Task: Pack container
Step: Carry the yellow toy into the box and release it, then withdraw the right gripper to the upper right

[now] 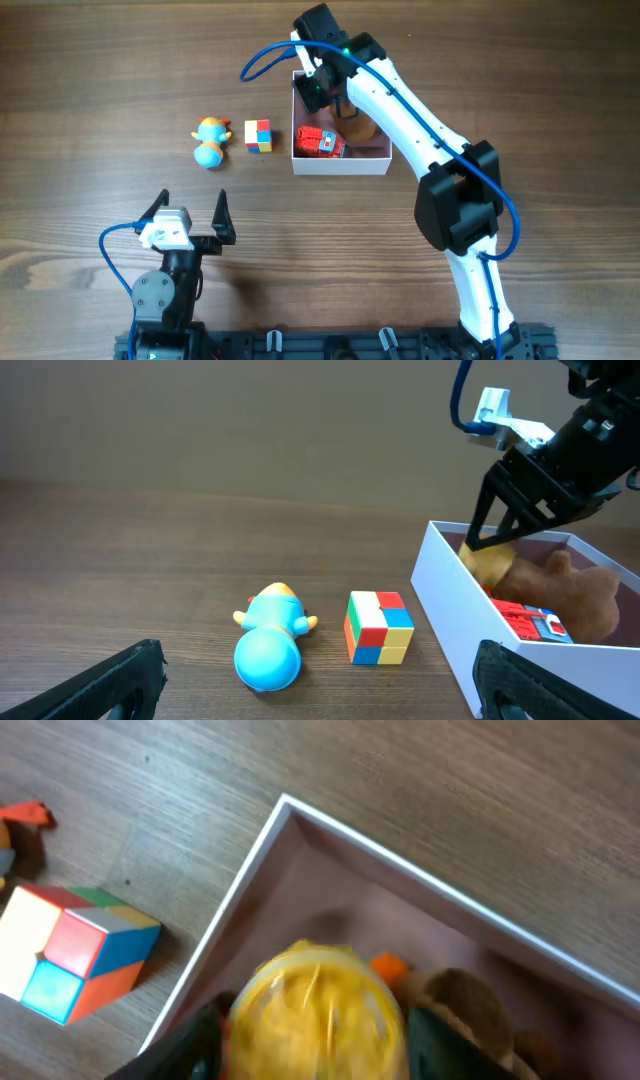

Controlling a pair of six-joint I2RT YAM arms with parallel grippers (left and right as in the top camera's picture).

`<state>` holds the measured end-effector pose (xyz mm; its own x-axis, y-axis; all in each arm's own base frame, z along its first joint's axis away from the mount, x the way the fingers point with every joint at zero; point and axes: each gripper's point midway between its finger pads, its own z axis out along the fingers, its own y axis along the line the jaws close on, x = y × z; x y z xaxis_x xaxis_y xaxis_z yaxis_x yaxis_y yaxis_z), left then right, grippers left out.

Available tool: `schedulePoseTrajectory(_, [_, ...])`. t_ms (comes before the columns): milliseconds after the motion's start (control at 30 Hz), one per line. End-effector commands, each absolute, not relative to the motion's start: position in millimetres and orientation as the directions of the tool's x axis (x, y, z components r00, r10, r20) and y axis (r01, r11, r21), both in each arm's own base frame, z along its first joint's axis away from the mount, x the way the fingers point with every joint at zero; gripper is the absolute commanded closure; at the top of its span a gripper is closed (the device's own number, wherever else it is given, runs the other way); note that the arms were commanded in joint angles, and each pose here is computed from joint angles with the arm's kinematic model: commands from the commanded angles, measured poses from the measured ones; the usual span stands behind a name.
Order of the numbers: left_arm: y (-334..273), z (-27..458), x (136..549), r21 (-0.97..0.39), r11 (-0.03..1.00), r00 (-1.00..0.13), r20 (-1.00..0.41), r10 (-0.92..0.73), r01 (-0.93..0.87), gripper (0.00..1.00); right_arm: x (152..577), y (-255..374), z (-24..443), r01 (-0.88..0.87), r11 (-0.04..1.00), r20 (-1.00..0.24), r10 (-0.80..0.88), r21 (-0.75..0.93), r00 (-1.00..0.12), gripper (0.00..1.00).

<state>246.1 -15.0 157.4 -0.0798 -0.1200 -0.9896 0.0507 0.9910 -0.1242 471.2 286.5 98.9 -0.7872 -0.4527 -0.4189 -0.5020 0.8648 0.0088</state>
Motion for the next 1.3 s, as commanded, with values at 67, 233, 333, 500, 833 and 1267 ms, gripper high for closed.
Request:
schedulePoseTrajectory(67, [-16,157,246,-0.109,0.992,-0.080,-0.991,-0.104,0.062,0.00,478,286,93,-0.491,0.871,-0.425,-0.444,0.002,-0.789,0.41])
schedulePoseTrajectory(233, [-16,157,246,-0.109,0.992,-0.080,-0.991,-0.104,0.062,0.00,492,263,143,-0.407,0.913,-0.507,-0.369,-0.039,-0.779,0.21])
schedulePoseTrajectory(333, [-16,157,246,-0.109,0.992,-0.080,-0.991,-0.104,0.062,0.00,498,214,260,-0.274,0.959,-0.688,-0.242,-0.065,-0.684,0.00])
schedulePoseTrajectory(500, [-16,157,246,-0.109,0.992,-0.080,-0.991,-0.104,0.062,0.00,472,41,334,0.113,0.982,-0.725,-0.033,-0.152,-0.688,0.00])
schedulePoseTrajectory(833, [-16,157,246,-0.109,0.992,-0.080,-0.991,-0.104,0.062,0.00,460,-63,170,0.257,0.959,-0.387,0.285,0.122,-0.877,0.00])
schedulePoseTrajectory(1267, [-9,165,246,-0.102,0.995,-0.041,-0.994,-0.101,0.024,0.00,444,-58,101,0.306,0.943,-0.293,0.332,0.132,-0.897,0.00])
